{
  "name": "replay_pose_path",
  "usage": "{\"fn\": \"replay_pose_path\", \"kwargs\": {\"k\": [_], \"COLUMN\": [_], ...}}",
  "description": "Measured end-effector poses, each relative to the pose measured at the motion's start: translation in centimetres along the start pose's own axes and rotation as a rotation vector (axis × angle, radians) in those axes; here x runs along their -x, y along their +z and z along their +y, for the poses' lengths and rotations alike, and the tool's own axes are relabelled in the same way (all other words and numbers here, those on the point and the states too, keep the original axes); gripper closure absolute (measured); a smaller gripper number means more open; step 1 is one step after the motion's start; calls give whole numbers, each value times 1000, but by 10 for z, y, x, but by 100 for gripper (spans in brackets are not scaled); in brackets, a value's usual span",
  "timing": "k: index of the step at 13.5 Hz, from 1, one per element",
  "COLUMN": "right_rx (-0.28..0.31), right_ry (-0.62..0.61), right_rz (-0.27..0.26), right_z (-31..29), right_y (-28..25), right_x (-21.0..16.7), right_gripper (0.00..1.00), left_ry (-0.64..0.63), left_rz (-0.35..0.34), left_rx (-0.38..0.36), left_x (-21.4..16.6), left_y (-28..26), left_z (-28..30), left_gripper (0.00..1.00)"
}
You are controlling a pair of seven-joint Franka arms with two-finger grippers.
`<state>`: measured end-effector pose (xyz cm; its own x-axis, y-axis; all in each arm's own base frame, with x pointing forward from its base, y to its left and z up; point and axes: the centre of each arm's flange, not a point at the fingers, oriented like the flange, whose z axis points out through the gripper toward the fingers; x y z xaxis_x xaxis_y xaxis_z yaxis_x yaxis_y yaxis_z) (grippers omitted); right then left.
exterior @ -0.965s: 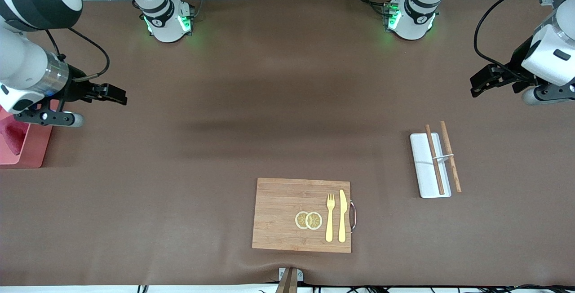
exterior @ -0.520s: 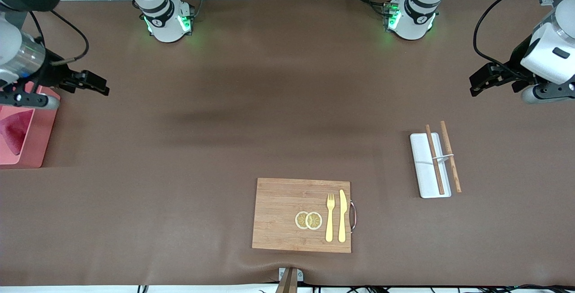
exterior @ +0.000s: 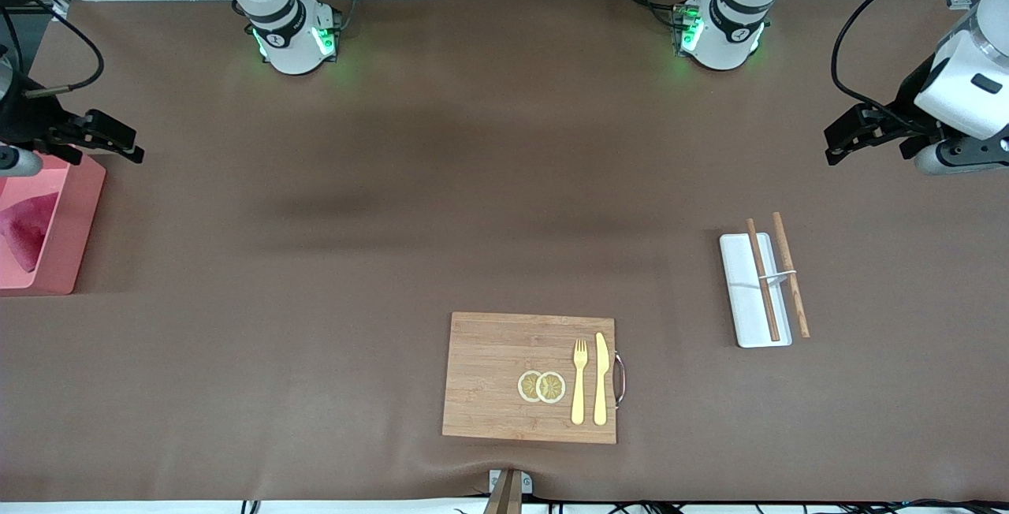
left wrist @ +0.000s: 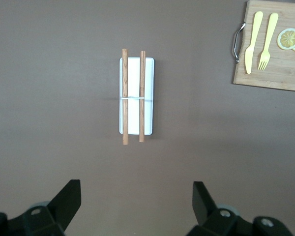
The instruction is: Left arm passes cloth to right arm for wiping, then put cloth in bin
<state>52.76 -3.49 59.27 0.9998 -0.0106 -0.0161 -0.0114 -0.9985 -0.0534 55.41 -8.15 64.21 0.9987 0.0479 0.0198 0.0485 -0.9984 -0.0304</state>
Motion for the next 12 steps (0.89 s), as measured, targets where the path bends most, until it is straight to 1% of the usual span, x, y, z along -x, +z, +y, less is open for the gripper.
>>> {"fn": "replay_pose_path", "kwargs": {"k": [1,4,7,9,12], "right_rx": [0,2,3,3,3], "right_ry": [9,38,44,44,41], "right_rz": [-4,-42,-48,-54,-54], "right_z": [-6,-27,-31,-30,-32], "right_y": [-9,-31,-35,-33,-33], "right_x": [-2,-10,-19,-20,-20], "right_gripper": [0,0,0,0,0], "left_ry": [5,5,5,5,5], "left_rz": [0,1,7,20,20], "left_rx": [0,0,1,3,3], "left_x": [0,-1,-1,-1,-1], "left_y": [0,0,-3,-9,-11], "left_z": [-2,-6,-7,-7,-7], "left_gripper": [0,0,0,0,0]}}
